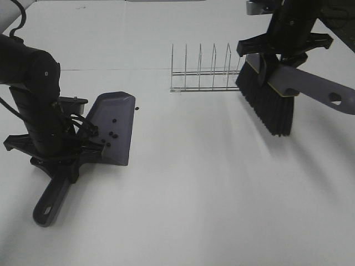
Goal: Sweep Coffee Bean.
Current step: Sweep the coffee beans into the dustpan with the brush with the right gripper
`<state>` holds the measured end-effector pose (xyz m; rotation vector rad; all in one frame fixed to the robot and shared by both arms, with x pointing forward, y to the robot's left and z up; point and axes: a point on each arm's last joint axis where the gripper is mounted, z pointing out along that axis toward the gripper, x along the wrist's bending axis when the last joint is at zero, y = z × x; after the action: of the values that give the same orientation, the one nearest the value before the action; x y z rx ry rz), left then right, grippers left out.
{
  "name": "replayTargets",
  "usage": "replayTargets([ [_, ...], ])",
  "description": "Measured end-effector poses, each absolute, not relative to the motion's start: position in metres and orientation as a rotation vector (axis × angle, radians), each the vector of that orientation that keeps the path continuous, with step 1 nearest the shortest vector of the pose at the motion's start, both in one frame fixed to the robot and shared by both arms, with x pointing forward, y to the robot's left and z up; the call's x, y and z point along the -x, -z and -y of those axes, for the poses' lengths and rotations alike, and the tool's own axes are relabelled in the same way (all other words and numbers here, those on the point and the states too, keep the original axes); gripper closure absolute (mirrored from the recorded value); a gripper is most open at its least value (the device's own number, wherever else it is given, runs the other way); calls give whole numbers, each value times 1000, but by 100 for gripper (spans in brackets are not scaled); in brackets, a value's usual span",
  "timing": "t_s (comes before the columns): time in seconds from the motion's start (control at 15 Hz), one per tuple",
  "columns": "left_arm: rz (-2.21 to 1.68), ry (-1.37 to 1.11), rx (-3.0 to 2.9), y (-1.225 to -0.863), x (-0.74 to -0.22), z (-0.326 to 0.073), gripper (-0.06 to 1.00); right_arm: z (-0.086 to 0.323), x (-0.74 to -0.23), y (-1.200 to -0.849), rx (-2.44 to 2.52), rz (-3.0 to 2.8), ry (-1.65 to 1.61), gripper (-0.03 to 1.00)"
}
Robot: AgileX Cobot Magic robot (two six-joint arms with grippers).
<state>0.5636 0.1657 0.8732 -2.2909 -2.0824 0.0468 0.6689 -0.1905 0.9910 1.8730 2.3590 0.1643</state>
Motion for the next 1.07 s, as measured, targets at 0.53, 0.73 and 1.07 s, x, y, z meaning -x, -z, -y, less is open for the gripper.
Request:
replayTargets([
  [0.53,2084,-48,2289,-873,-564,-166,68,61,-665,-943,-1497,-2541,-109,69],
  [0.73,2084,-48,2289,-873,-564,-166,68,25,-673,-930,-1444,-2566,-163,69],
  [1.07,2083,-54,2284,-874,-563,-166,68,-45,-653,-923,-1330,-2698,-374,69],
])
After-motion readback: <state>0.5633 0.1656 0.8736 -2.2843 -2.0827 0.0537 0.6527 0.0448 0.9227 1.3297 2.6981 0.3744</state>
